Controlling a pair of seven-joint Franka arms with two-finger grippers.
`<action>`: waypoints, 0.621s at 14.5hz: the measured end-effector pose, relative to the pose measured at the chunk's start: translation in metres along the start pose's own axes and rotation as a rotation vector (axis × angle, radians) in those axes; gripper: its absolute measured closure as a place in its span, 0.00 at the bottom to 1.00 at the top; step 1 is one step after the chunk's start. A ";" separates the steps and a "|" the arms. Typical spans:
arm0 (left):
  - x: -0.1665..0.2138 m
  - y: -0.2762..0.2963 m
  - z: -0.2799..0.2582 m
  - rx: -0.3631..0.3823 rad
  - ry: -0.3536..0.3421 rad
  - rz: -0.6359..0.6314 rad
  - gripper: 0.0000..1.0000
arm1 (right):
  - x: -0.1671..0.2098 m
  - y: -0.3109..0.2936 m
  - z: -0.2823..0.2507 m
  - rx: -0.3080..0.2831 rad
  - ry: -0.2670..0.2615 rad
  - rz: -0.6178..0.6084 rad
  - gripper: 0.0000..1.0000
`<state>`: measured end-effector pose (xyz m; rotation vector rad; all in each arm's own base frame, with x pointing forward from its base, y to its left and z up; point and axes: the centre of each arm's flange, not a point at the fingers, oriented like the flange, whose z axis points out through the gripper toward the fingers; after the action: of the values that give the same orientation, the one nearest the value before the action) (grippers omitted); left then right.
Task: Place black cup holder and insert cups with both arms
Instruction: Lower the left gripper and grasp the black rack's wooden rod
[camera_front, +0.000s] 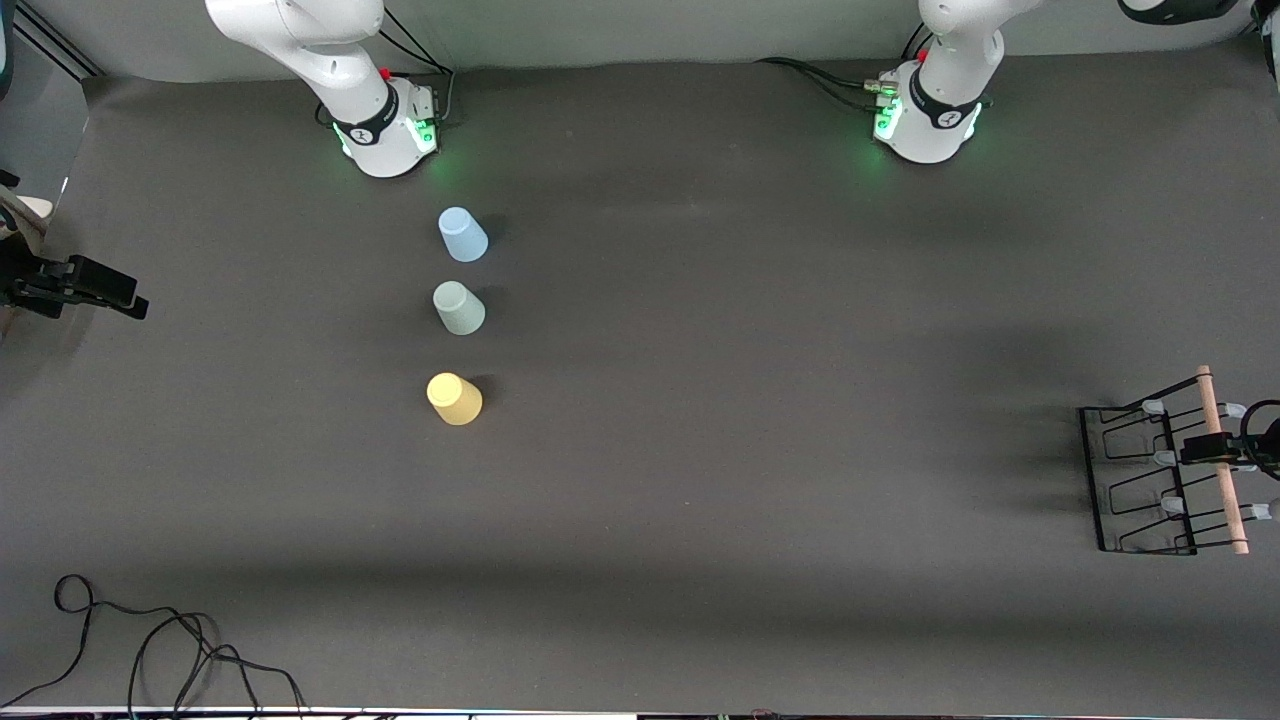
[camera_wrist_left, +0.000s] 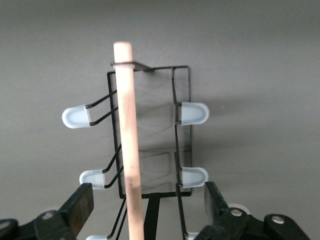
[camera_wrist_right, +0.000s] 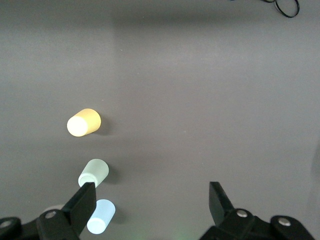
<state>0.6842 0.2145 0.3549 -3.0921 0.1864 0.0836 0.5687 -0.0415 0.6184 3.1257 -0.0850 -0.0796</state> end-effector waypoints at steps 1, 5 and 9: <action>-0.002 -0.004 0.004 -0.003 -0.005 0.010 0.09 | 0.000 0.000 0.000 0.000 0.000 0.000 0.00; -0.003 -0.007 0.016 -0.013 -0.019 0.021 0.38 | 0.000 0.000 0.000 0.000 0.000 0.000 0.00; -0.002 -0.005 0.020 -0.019 -0.025 0.032 0.82 | 0.000 0.000 0.000 0.000 0.000 0.000 0.00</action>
<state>0.6823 0.2205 0.3348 -3.1056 0.2358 0.1254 0.5687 -0.0415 0.6183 3.1257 -0.0850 -0.0797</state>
